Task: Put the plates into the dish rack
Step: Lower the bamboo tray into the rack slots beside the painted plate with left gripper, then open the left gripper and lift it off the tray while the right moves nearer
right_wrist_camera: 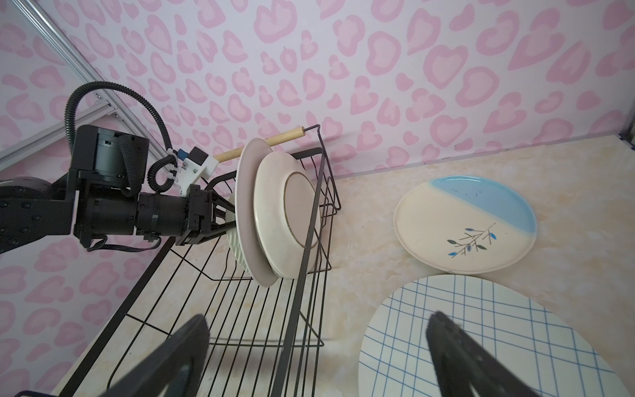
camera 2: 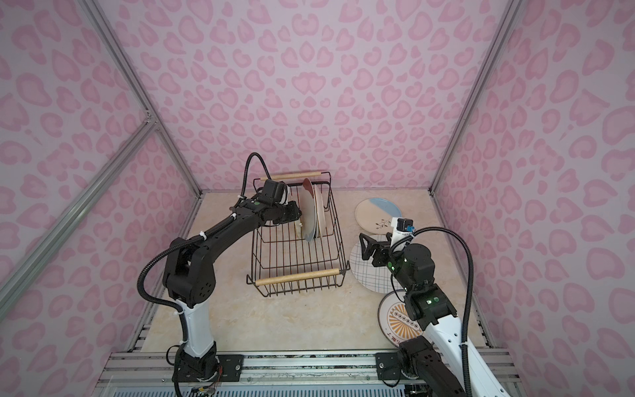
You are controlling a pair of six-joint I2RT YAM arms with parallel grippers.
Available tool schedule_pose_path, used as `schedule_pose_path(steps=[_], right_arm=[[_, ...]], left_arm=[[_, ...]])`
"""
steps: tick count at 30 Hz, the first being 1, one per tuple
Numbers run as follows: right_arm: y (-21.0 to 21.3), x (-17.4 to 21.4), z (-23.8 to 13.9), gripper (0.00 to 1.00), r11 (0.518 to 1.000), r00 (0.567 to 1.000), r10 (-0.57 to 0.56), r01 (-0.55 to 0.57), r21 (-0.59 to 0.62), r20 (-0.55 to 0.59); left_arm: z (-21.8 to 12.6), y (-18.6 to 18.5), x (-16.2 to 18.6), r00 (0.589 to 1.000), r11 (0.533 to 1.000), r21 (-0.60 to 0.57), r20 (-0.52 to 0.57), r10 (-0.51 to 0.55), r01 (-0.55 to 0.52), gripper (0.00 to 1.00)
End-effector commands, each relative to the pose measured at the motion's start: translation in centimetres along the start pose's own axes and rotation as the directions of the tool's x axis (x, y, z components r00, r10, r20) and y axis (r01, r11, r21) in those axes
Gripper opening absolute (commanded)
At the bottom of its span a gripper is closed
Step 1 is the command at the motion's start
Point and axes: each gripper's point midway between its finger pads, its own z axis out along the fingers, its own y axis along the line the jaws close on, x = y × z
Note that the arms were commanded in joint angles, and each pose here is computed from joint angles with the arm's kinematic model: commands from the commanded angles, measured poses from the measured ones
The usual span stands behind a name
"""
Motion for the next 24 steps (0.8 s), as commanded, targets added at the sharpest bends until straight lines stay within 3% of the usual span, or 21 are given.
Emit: schedule_pose_path(steps=[1, 9, 24], right_arm=[[0.2, -0.3, 0.0, 0.98, 1.0, 1.0, 0.0, 0.0, -0.013, 0.015], [0.2, -0.2, 0.0, 0.98, 1.0, 1.0, 0.0, 0.0, -0.011, 0.015], [0.1, -0.1, 0.0, 0.98, 1.0, 1.0, 0.003, -0.003, -0.012, 0.01]], left_arm=[[-1.1, -1.3, -0.9, 1.0, 1.0, 0.03, 0.028, 0.004, -0.005, 0.39], [-0.9, -1.7, -1.0, 1.0, 0.999, 0.03, 0.025, 0.009, -0.01, 0.45], [-0.4, -2.5, -0.6, 1.0, 0.999, 0.053, 0.013, 0.002, -0.002, 0.45]])
